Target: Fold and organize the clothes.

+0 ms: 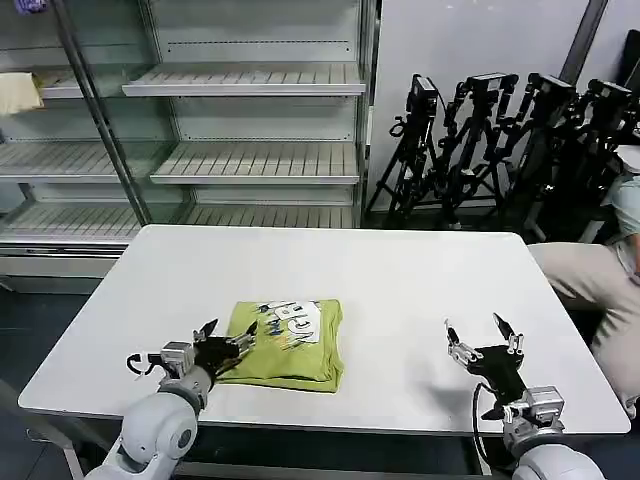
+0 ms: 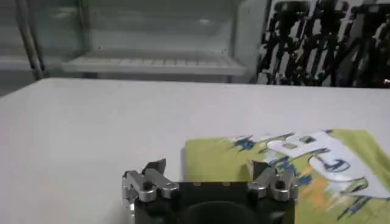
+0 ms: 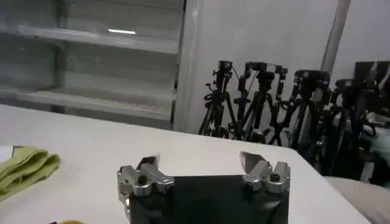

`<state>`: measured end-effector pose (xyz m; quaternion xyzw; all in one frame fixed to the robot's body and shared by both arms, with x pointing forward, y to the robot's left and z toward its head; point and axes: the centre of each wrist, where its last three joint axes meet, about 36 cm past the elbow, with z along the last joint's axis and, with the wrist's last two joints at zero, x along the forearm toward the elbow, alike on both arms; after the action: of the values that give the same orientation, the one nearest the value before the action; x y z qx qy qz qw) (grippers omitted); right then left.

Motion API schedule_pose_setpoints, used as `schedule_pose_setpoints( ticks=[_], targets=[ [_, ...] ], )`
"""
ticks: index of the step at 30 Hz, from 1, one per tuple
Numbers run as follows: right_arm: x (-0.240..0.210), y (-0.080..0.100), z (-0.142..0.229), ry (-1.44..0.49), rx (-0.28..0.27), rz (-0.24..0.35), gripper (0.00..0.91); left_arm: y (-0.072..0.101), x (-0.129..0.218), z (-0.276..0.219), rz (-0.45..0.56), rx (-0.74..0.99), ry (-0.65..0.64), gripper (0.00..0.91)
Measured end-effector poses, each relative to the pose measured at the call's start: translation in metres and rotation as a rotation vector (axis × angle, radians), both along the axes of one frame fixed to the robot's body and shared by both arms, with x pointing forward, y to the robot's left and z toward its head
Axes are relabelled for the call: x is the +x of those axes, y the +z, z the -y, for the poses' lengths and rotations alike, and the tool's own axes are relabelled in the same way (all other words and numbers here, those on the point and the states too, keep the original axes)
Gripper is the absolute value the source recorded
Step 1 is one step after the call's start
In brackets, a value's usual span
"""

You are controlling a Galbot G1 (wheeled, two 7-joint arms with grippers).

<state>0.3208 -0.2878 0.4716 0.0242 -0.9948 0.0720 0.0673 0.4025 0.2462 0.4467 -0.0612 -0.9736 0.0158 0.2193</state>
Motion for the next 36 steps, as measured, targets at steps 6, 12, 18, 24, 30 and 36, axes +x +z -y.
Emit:
schedule_pose_setpoints(
  ticks=[6, 12, 18, 24, 30, 36],
  targets=[
    [0.000, 0.001, -0.001, -0.001, -0.001, 0.003, 0.907, -0.006, 0.000, 0.000, -0.025, -0.027, -0.003, 0.010],
    [-0.001, 0.003, -0.002, 0.001, -0.004, 0.004, 0.907, -0.011, -0.002, 0.003, -0.037, -0.052, -0.016, 0.020],
    [-0.004, 0.002, -0.003, -0.001, -0.002, 0.002, 0.907, -0.014, -0.002, 0.003, -0.045, -0.057, -0.017, 0.010],
    [-0.006, 0.001, -0.003, -0.007, -0.001, 0.002, 0.907, -0.017, -0.006, 0.003, -0.047, -0.037, -0.042, 0.010],
    [-0.009, 0.002, -0.004, -0.007, -0.003, 0.008, 0.907, -0.014, -0.006, -0.004, -0.031, 0.007, -0.064, 0.010],
    [-0.011, 0.005, -0.006, -0.004, 0.000, 0.018, 0.907, -0.005, -0.002, -0.027, -0.001, 0.096, -0.077, 0.000]
  ],
)
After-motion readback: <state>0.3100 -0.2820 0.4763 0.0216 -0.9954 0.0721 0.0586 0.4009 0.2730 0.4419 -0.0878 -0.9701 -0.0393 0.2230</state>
